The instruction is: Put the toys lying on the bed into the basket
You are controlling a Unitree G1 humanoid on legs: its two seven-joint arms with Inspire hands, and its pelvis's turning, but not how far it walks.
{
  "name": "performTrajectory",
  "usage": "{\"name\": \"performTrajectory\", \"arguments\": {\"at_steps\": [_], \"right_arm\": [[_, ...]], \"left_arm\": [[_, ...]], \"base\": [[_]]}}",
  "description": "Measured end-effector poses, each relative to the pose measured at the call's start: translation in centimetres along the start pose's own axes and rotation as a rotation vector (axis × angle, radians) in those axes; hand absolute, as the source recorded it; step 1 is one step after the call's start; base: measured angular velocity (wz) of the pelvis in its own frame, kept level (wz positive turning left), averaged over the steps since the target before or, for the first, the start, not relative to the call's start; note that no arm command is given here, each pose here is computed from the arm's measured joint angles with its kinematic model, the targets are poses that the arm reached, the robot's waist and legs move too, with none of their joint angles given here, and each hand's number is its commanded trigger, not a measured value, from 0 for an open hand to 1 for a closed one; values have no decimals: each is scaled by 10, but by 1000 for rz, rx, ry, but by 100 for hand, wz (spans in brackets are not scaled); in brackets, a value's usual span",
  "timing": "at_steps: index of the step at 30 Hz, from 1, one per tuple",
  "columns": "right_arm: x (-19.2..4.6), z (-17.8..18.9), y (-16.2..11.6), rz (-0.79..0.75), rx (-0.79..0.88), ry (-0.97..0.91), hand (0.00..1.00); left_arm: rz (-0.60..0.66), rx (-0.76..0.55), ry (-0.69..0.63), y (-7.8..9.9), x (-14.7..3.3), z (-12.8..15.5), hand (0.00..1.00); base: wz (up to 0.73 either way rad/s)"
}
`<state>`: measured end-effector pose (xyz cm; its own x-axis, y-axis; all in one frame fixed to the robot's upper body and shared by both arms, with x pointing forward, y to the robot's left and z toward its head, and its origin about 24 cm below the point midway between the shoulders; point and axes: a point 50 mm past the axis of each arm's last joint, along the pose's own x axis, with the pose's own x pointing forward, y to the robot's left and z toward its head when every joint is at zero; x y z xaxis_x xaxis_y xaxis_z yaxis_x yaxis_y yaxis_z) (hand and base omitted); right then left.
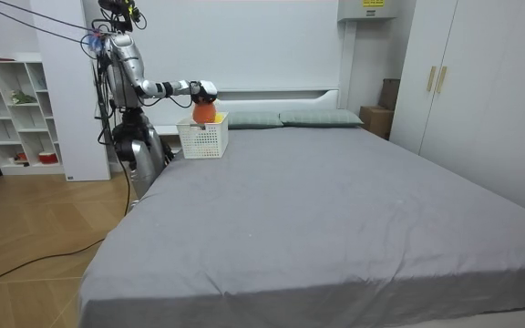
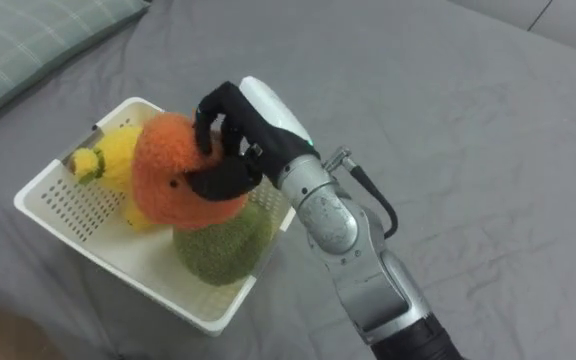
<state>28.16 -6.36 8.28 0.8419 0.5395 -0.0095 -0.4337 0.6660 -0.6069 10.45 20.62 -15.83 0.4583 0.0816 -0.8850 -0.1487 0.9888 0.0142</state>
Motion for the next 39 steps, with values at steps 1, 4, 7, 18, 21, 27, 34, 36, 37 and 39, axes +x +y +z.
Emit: {"name": "performTrajectory", "arguments": {"at_steps": [1, 4, 7, 18, 21, 27, 34, 36, 37, 39], "right_arm": [[0, -1, 0, 2, 0, 2, 0], [0, -1, 0, 0, -3, 2, 0], [-1, -2, -1, -9, -10, 6, 0], [-1, -1, -1, -9, -9, 4, 0], [0, -1, -1, -10, -10, 4, 0], [-1, -2, -2, -31, -7, 6, 0], [0, -2, -1, -28, 16, 5, 0], [-1, -3, -2, -33, 16, 8, 0], [-2, -4, -3, -38, 18, 11, 0], [-4, -7, -7, -63, 22, 21, 0]], "left_arm": [[1, 0, 0, 0, 0, 0, 0], [5, 0, 0, 0, 0, 0, 0], [6, 0, 0, 0, 0, 0, 0], [5, -2, 1, -1, 0, 0, 0], [4, -1, 5, -2, 1, 1, 0], [4, 0, 12, -1, 1, 1, 0], [6, 0, 15, -1, 1, 0, 0], [8, 0, 19, -1, 1, 0, 0], [8, 0, 20, -1, 1, -1, 0], [15, 0, 29, 1, -1, -4, 0]], "base": [[-6], [-3], [0], [0], [0], [0], [-1], [-6], [0], [2]]}}
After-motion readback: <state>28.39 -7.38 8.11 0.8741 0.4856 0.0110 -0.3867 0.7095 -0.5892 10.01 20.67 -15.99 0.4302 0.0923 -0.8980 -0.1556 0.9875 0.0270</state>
